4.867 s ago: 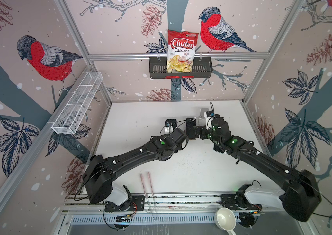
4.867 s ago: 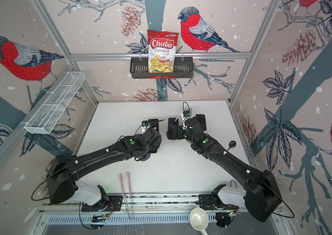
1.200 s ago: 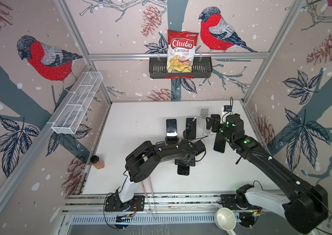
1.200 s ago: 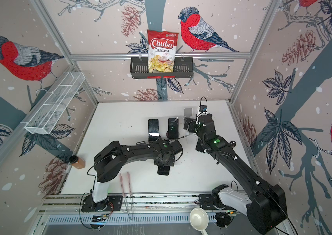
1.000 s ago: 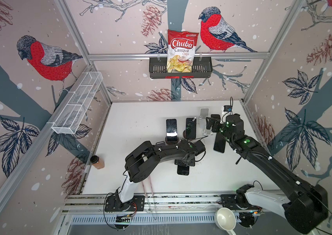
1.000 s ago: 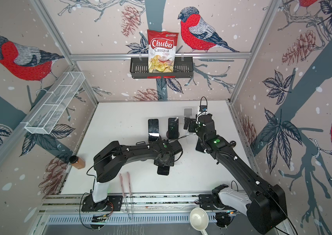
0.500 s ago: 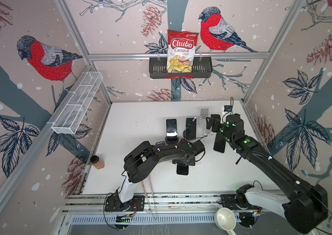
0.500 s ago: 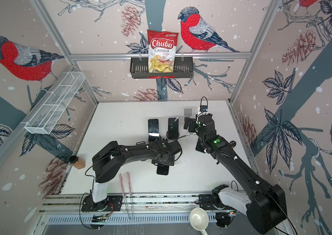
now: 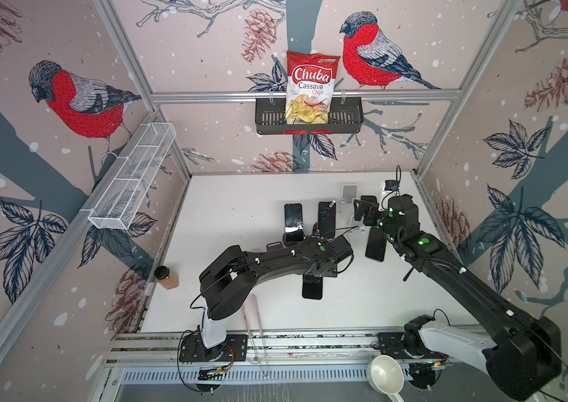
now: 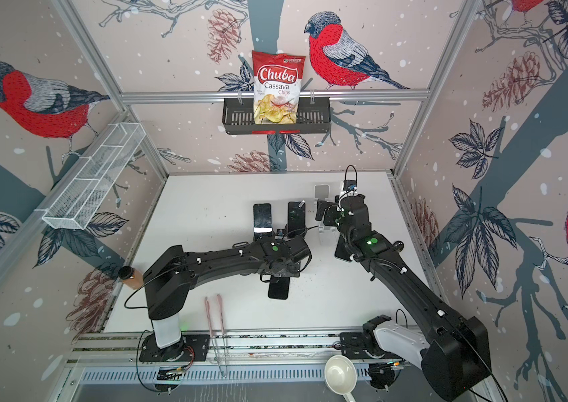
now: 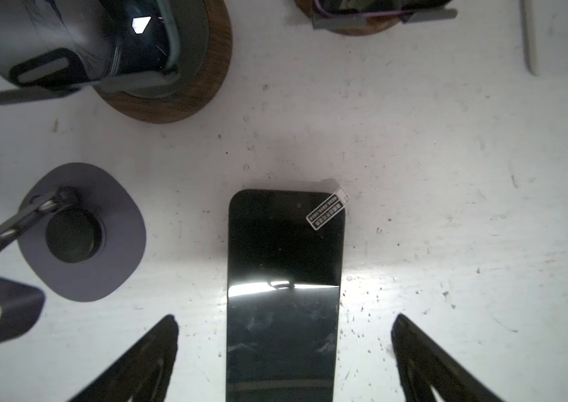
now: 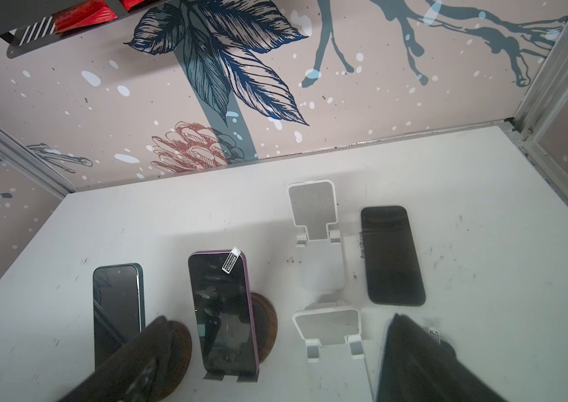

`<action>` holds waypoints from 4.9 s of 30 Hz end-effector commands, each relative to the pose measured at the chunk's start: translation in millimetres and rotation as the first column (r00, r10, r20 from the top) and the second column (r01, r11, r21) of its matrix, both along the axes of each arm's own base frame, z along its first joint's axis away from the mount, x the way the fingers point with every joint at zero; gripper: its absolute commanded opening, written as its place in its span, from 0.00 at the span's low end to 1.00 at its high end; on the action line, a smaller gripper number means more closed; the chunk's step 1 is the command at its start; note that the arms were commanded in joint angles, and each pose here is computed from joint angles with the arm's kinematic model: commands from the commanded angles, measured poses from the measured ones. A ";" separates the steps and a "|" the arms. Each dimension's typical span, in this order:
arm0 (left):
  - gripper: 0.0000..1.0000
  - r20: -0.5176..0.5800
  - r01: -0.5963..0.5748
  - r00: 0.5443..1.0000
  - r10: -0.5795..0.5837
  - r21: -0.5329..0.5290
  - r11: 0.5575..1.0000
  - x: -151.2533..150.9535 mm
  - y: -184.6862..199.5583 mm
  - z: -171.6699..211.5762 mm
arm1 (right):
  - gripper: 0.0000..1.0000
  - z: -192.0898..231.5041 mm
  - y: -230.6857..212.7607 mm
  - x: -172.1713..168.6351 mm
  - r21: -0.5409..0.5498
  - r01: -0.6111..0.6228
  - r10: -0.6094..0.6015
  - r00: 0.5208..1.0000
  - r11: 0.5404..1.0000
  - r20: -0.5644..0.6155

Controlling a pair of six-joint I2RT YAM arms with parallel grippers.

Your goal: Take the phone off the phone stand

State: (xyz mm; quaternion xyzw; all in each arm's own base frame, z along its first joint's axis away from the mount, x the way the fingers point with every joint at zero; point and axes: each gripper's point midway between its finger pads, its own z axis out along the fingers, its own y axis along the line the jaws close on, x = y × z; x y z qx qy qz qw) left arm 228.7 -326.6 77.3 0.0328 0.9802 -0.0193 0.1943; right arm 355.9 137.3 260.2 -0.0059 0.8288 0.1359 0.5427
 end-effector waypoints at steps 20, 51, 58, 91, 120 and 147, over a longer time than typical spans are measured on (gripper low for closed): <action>0.95 0.273 -0.300 0.902 0.334 -0.160 0.940 2.4 86.1 73.9 | 0.99 -0.9 8.4 4.6 0.083 -0.072 0.075 0.997 0.994 -0.032; 0.90 0.304 -0.311 0.892 0.334 -0.122 0.942 48.0 130.0 31.0 | 0.99 -17.5 17.3 9.0 0.066 -0.103 0.110 0.989 0.992 -0.104; 0.84 0.325 -0.297 0.893 0.313 -0.098 0.950 54.4 130.6 25.0 | 0.99 -20.0 19.4 10.8 0.072 -0.106 0.114 0.987 0.992 -0.112; 0.55 0.378 -0.318 0.865 0.328 -0.091 0.944 61.1 145.6 38.2 | 0.99 -19.8 30.3 14.0 0.075 -0.117 0.126 0.984 0.990 -0.126; 0.56 0.378 -0.372 0.837 0.396 -0.139 0.918 175.5 199.4 72.6 | 0.99 -26.3 50.8 27.5 0.068 -0.164 0.172 0.976 0.984 -0.136; 0.57 0.338 -0.395 0.858 0.387 -0.048 0.917 228.1 211.1 27.1 | 0.99 -38.1 67.1 40.2 0.050 -0.178 0.184 0.968 0.983 -0.170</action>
